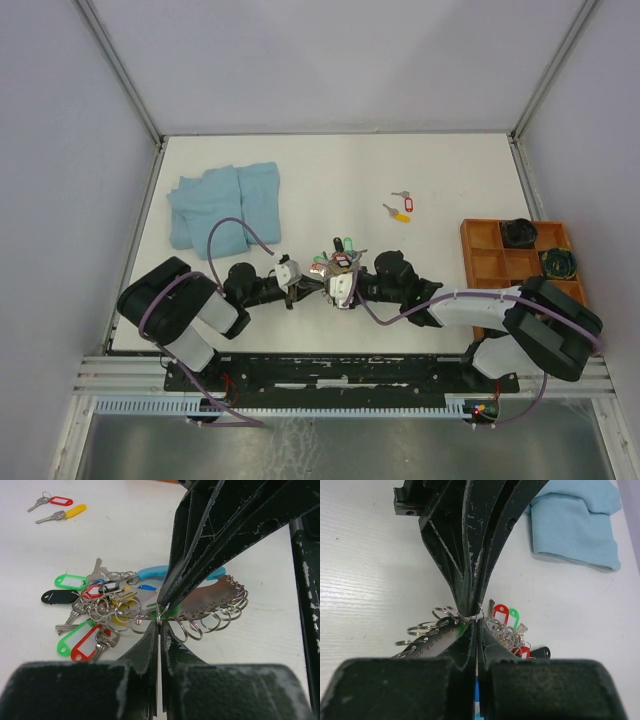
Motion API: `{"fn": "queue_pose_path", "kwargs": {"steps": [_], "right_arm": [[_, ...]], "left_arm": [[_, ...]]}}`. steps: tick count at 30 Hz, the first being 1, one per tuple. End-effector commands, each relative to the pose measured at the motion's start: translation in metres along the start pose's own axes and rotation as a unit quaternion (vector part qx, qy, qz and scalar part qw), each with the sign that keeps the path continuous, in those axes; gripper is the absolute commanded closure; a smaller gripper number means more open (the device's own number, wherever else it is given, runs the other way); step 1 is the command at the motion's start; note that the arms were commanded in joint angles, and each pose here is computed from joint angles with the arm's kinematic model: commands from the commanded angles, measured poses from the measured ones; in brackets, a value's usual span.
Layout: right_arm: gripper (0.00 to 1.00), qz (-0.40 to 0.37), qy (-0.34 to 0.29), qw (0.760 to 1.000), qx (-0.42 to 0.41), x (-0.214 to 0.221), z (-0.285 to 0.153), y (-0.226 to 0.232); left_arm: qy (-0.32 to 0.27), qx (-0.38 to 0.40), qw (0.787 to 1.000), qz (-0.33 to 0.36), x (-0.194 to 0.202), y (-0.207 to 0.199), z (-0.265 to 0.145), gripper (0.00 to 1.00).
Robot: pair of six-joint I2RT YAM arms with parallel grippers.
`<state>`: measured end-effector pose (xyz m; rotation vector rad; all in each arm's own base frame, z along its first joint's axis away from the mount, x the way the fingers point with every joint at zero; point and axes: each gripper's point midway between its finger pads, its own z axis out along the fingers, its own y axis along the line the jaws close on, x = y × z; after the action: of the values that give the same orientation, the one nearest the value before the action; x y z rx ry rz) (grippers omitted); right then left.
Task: Put the keys on the keyring
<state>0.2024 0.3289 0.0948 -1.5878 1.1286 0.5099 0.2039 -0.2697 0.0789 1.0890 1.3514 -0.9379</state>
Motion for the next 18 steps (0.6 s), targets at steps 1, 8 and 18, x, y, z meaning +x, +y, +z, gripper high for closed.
{"fn": "queue_pose_path", "kwargs": {"steps": [1, 8, 18], "right_arm": [[0.99, 0.012, -0.005, 1.0, 0.0, 0.003, 0.004, 0.006], [0.99, 0.027, 0.008, 1.0, 0.005, 0.018, 0.004, 0.014], [0.99, 0.003, 0.063, 0.998, -0.013, 0.033, -0.012, 0.02]], "left_arm": [[-0.114, 0.002, 0.993, 0.037, -0.059, 0.002, 0.004, 0.97], [-0.119, -0.007, 0.992, 0.037, -0.06, 0.005, 0.003, 0.97], [-0.124, -0.014, 0.991, 0.043, -0.064, 0.006, 0.001, 0.97]]}}
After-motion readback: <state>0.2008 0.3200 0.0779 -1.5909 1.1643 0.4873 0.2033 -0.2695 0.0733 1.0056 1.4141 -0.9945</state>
